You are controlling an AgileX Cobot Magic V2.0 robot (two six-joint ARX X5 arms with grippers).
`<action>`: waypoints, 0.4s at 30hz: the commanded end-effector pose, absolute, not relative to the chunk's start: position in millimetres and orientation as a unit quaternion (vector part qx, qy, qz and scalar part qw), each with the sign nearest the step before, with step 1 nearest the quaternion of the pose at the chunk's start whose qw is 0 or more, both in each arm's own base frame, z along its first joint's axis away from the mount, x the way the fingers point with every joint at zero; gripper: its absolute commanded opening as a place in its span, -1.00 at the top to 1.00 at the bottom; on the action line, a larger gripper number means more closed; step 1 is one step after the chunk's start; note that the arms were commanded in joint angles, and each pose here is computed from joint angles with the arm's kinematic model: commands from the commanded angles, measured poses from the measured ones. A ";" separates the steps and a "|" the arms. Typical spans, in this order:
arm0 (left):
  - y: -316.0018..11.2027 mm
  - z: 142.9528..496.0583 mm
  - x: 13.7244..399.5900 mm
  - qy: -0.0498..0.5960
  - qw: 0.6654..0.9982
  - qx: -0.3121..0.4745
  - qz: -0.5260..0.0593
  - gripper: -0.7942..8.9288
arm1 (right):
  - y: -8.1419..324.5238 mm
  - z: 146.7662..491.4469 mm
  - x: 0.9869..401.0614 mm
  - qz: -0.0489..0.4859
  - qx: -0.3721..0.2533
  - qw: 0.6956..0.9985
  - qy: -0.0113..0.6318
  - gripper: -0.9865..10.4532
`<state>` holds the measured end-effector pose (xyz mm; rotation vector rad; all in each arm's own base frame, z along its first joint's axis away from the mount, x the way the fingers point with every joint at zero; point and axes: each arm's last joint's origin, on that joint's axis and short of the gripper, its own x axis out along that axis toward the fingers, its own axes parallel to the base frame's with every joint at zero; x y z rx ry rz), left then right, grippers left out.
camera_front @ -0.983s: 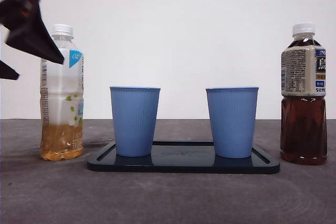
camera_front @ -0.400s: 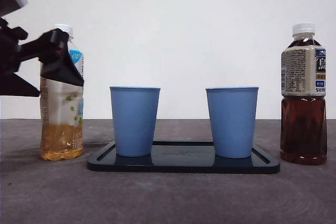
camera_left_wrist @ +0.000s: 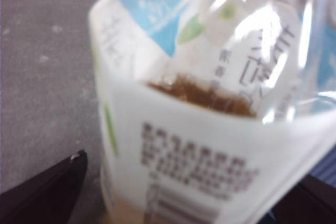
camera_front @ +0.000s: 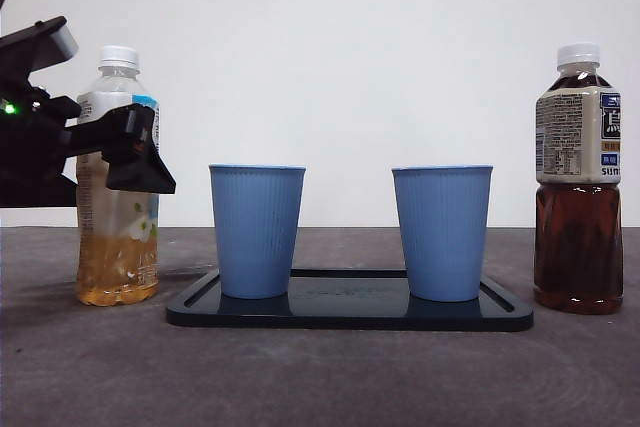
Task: Pour the drink into the cup
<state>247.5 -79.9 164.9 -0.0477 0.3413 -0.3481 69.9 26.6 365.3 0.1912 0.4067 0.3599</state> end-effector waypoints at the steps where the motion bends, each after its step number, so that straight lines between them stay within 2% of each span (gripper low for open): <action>1: -81.7 161.4 250.1 0.162 0.971 -0.013 -0.175 -0.13 | 26.5 372.7 68.3 0.182 0.101 0.960 0.190 -0.03; 5: -81.8 161.4 250.7 0.157 0.972 -0.009 -0.176 0.23 | 26.3 373.6 67.9 0.182 0.101 0.960 0.188 -0.03; 12: -81.9 162.7 250.8 0.150 0.972 0.000 -0.178 0.27 | 26.0 375.5 67.0 0.182 0.102 0.960 0.185 -0.03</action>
